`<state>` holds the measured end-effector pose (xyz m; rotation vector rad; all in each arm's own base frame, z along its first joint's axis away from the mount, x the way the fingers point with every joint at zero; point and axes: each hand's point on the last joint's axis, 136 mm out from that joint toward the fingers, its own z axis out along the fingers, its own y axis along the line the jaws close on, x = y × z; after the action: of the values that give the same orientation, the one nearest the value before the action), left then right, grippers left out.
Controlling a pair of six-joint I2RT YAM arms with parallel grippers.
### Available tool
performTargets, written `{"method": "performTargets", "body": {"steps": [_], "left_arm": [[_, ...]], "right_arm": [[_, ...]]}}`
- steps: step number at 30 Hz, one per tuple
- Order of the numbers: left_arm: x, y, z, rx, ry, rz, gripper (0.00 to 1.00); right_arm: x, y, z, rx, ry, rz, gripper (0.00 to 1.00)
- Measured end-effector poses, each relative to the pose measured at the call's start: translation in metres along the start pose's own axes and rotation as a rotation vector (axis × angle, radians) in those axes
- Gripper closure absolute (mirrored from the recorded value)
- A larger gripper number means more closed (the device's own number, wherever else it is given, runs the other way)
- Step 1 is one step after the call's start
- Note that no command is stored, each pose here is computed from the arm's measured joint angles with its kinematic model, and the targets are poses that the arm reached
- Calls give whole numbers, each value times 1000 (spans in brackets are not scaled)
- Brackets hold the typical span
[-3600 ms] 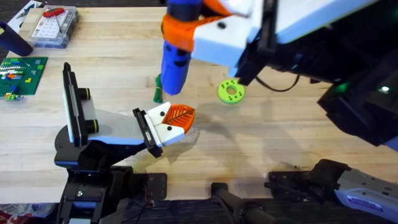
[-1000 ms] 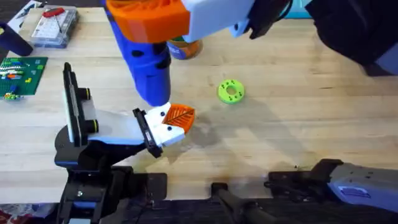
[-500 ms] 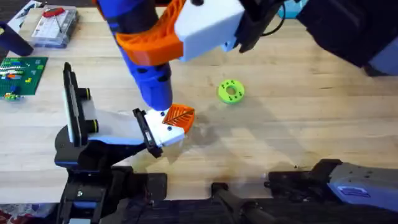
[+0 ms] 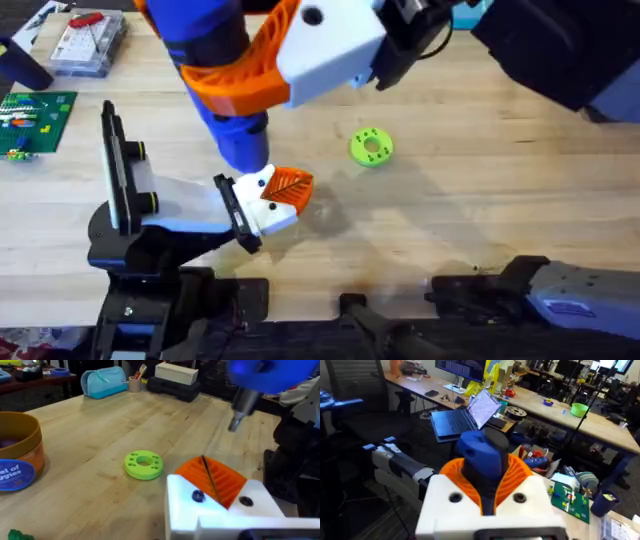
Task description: Pick up the gripper from the table and insert it into the empty holder that is missing its gripper. Then pick up a screw, insert it into the mounting hole, and use the screwdriver to tighten it. Finally, clean up the table by picking up the vegetable and placing it into the bucket.
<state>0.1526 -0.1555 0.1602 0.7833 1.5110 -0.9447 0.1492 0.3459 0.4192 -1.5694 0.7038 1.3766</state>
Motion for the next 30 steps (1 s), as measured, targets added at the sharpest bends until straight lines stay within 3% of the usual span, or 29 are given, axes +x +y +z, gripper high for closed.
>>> {"method": "performTargets", "body": {"steps": [30], "left_arm": [[0, 0, 0, 0, 0, 0, 981]], "right_arm": [[36, -3, 4, 31, 32, 91, 921]]}}
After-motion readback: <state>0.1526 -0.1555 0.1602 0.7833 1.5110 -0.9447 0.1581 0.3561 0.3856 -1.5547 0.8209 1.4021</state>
